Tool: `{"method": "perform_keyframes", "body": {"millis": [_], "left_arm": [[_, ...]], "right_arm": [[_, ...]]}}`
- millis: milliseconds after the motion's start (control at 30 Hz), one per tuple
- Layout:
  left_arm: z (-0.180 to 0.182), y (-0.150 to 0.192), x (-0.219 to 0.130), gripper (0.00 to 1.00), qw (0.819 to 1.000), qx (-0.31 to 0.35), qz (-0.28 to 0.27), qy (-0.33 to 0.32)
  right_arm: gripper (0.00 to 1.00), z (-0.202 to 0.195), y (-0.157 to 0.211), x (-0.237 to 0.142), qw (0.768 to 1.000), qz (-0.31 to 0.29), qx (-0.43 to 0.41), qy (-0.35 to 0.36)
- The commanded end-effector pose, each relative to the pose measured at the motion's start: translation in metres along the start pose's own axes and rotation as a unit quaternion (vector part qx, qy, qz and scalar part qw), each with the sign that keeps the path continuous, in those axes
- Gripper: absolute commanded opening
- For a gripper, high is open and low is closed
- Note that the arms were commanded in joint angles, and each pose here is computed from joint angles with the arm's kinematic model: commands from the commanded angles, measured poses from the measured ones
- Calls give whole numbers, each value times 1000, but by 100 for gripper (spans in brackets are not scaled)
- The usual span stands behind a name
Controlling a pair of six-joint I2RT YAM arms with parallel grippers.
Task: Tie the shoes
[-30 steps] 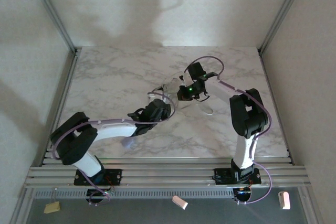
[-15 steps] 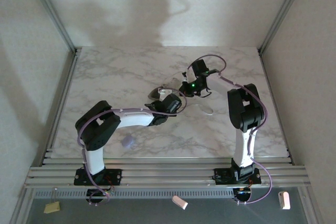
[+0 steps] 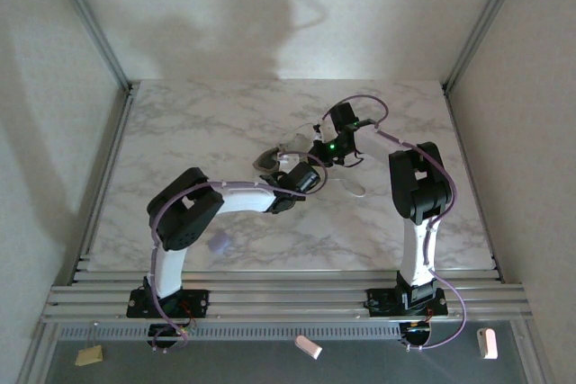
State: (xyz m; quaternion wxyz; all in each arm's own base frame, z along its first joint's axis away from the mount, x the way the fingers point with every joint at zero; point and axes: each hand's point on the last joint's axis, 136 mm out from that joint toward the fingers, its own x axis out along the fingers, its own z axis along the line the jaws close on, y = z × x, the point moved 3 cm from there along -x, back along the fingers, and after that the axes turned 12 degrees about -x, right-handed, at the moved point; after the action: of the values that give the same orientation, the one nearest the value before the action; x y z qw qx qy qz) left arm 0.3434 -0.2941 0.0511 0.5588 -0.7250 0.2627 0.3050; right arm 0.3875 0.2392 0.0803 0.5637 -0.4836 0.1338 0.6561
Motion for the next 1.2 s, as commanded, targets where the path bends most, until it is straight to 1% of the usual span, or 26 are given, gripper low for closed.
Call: {"method": "perform_keyframes", "body": {"millis": [0,300,400,500,633,733,833,900,1000,1067,1167], "left_arm": [[24,-8,13,36,997,10,-27,-70],[28,-14,21,36,993,26,-53,-105],[28,-12,27,35,992,28,-51,-108],[29,-10,33,29,993,28,-46,-109],[27,-7,36,14,995,23,-37,-95],[20,-9,30,7,997,18,-29,-69],[6,-15,10,0,1000,6,-20,-8],[-1,-21,-8,0,999,-9,-15,40],[-4,-30,-37,0,995,-30,-15,91],[0,-33,-53,0,992,-45,-16,115],[9,-30,-65,0,990,-59,-8,126]], "right_arm": [[0,0,-4,1,1000,-1,-9,-10],[0,-1,-3,3,1000,0,-9,-14],[0,0,-3,3,1000,1,-8,-15],[0,0,-2,3,1000,2,-7,-15],[0,-1,-1,4,1000,3,-6,-16],[0,-1,0,3,1000,3,-6,-15],[0,-1,0,1,1000,-1,-7,-10],[0,-1,-1,-1,1000,-4,-10,-5],[0,-1,-1,-4,1000,-5,-15,2],[0,-2,0,-5,1000,-5,-17,5],[0,-1,0,-5,1000,-5,-19,7]]}}
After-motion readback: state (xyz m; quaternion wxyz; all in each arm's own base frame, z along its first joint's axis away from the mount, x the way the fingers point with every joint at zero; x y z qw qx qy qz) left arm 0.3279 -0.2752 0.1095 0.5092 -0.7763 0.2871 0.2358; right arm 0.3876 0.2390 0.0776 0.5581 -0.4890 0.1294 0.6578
